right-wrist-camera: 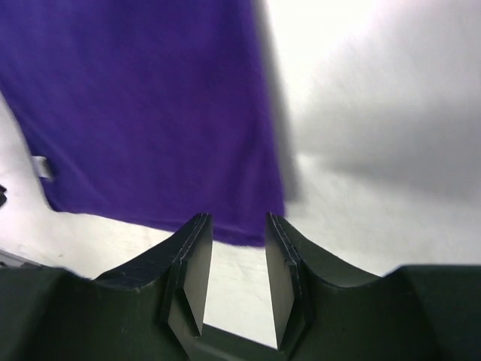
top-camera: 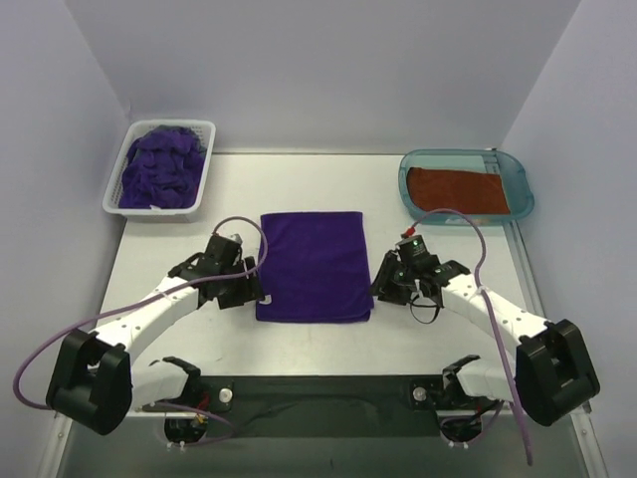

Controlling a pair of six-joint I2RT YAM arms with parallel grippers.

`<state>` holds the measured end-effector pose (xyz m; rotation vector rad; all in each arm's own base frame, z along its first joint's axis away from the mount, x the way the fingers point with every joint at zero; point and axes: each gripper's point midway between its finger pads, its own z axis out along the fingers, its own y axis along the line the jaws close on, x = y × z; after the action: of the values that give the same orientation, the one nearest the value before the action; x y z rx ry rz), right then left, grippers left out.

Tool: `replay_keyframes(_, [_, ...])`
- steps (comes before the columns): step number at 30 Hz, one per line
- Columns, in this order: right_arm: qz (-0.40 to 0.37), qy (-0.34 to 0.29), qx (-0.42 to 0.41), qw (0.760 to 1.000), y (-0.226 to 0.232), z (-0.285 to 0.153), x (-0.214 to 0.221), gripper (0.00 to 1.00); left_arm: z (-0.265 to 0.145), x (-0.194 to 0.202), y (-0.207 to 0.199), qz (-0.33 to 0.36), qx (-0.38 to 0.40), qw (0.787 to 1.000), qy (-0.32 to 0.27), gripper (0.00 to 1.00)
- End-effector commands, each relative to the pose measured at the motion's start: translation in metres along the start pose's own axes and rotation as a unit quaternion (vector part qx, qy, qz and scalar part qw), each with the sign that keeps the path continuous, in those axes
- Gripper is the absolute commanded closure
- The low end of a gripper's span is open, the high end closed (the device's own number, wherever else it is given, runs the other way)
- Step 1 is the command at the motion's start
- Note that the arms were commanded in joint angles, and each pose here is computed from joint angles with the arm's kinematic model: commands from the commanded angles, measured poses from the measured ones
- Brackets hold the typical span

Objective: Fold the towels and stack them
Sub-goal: Fold the towel

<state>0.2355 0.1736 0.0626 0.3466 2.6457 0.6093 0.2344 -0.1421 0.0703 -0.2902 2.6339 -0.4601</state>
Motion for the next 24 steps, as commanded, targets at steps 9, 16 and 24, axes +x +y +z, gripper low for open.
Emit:
replay_keyframes(9, [0.125, -0.058, -0.019, 0.99, -0.024, 0.002, 0.02, 0.6, 0.022, 0.038, 0.008, 0.024, -0.035, 0.998, 0.041, 0.32])
replay_keyframes(16, [0.144, -0.052, -0.033, 0.988, -0.026, 0.016, 0.028, 0.6, 0.033, 0.048, 0.014, 0.023, -0.053, 0.997, 0.047, 0.46])
replay_keyframes(24, [0.151, -0.036, -0.028, 0.988, -0.028, 0.027, 0.034, 0.62, 0.034, 0.053, 0.01, 0.019, -0.041, 0.998, 0.052, 0.7])
